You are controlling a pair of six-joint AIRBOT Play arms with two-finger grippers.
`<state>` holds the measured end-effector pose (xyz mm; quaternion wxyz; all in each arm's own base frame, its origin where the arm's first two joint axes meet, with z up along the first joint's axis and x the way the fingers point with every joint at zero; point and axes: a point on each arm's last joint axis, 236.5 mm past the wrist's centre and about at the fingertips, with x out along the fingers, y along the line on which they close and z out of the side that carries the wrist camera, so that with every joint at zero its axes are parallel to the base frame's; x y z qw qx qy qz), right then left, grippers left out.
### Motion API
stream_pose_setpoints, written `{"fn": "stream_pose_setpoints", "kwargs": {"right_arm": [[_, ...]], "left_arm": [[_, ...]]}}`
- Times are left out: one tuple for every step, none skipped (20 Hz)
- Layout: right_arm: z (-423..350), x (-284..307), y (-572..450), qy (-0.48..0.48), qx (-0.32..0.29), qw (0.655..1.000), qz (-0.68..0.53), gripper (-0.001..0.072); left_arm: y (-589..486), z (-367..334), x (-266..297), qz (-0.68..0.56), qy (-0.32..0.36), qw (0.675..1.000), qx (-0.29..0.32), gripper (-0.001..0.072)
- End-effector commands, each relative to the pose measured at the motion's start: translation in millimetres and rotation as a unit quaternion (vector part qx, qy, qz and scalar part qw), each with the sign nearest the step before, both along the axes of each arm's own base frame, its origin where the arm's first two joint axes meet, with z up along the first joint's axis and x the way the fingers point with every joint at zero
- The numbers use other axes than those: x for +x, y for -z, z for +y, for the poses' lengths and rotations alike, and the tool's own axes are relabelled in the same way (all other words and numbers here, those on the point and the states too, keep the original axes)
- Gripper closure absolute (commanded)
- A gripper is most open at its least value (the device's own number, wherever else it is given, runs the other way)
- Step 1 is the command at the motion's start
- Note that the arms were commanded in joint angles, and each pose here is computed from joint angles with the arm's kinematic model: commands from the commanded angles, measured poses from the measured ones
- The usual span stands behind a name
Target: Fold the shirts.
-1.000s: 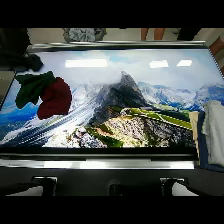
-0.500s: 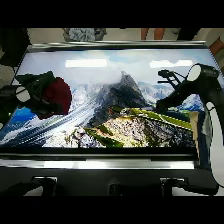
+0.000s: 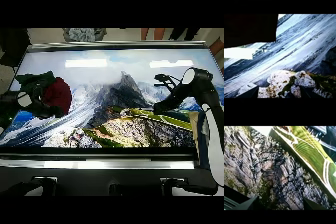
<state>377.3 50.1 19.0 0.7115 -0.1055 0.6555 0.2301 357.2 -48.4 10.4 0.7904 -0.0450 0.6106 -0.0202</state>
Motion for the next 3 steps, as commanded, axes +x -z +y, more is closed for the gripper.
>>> {"fn": "stream_pose_setpoints", "kwargs": {"right_arm": [[0.4, -0.3, 0.5, 0.0, 0.0, 1.0, 0.001, 0.0083], [0.4, -0.3, 0.5, 0.0, 0.0, 1.0, 0.001, 0.0083], [0.4, -0.3, 0.5, 0.0, 0.0, 1.0, 0.001, 0.0083]], "left_arm": [[0.2, -0.3, 0.0, -0.001, 0.0, 1.0, -0.001, 0.0102], [0.2, -0.3, 0.0, -0.001, 0.0, 1.0, -0.001, 0.0102], [0.2, -0.3, 0.0, -0.001, 0.0, 1.0, -0.001, 0.0102]]}}
